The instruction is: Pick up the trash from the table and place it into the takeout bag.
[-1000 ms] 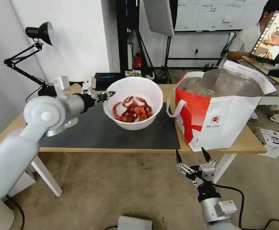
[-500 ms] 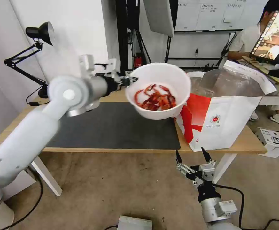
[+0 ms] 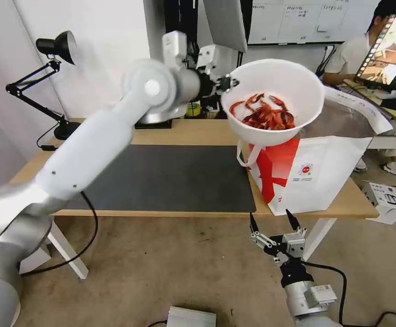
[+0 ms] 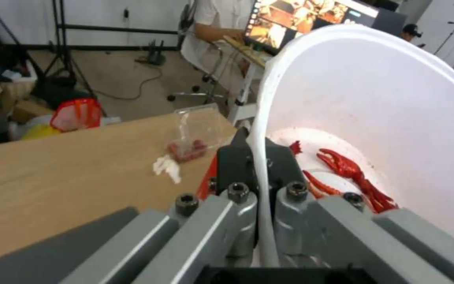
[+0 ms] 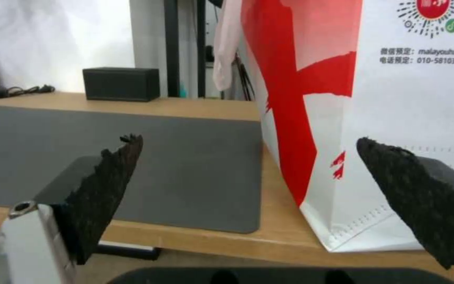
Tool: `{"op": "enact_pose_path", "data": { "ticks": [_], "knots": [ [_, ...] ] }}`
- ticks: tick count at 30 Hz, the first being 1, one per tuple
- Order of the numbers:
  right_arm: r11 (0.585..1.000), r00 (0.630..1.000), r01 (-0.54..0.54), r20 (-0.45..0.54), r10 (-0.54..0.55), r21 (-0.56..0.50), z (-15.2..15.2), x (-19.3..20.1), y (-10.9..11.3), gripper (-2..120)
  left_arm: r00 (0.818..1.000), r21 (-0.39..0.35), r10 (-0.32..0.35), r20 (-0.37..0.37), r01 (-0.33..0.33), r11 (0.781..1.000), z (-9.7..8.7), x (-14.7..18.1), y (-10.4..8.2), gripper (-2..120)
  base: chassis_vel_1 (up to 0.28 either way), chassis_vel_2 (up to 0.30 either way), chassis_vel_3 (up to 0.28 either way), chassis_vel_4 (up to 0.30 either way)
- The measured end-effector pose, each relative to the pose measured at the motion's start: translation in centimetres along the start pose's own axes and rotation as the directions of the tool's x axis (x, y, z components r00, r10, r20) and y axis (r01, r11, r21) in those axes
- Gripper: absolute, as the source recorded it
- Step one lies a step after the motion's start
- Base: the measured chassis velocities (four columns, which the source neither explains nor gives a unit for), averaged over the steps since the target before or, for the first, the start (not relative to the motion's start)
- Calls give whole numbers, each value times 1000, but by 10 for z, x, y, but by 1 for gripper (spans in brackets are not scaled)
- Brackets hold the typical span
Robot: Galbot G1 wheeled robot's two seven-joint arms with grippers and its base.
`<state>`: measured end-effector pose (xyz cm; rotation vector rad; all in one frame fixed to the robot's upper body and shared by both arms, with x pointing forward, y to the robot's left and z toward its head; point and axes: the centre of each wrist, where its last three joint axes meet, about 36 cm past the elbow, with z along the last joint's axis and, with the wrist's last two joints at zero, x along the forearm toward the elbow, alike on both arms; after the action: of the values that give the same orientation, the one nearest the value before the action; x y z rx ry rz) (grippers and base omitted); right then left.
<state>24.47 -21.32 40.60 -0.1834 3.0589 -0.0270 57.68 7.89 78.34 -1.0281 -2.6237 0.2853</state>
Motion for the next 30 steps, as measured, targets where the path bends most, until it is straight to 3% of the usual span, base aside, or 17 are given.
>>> {"op": "enact_pose_path", "data": {
  "ticks": [7, 15, 18, 22, 25, 30],
  "knots": [
    [1000, 1000, 0, 0, 0, 0, 0, 0, 0, 100, 1000, 13, 20, -11, -20, 1000, -12, -49, -32, 0, 0, 0, 0, 0],
    [1000, 1000, 0, 0, 0, 0, 0, 0, 0, 100, 1000, 34, 5, -18, -4, 999, -15, -92, -54, 0, 0, 0, 0, 0],
    [1000, 1000, 0, 0, 0, 0, 0, 0, 0, 100, 1000, 42, -25, -15, 25, 999, -16, -104, -64, 0, 0, 0, 0, 0],
    [1000, 1000, 0, 0, 0, 0, 0, 0, 0, 100, 993, 57, -114, -11, 115, 992, -13, -119, -79, 0, 0, 0, 0, 0],
    [1000, 1000, 0, 0, 0, 0, 0, 0, 0, 100, 981, 44, -195, -16, 195, 980, 2, -128, -86, 0, 0, 0, 0, 0],
    [1000, 1000, 0, 0, 0, 0, 0, 0, 0, 100, 975, 42, -221, -36, 222, 974, 21, -132, -89, 0, 0, 0, 0, 0]
  ]
}}
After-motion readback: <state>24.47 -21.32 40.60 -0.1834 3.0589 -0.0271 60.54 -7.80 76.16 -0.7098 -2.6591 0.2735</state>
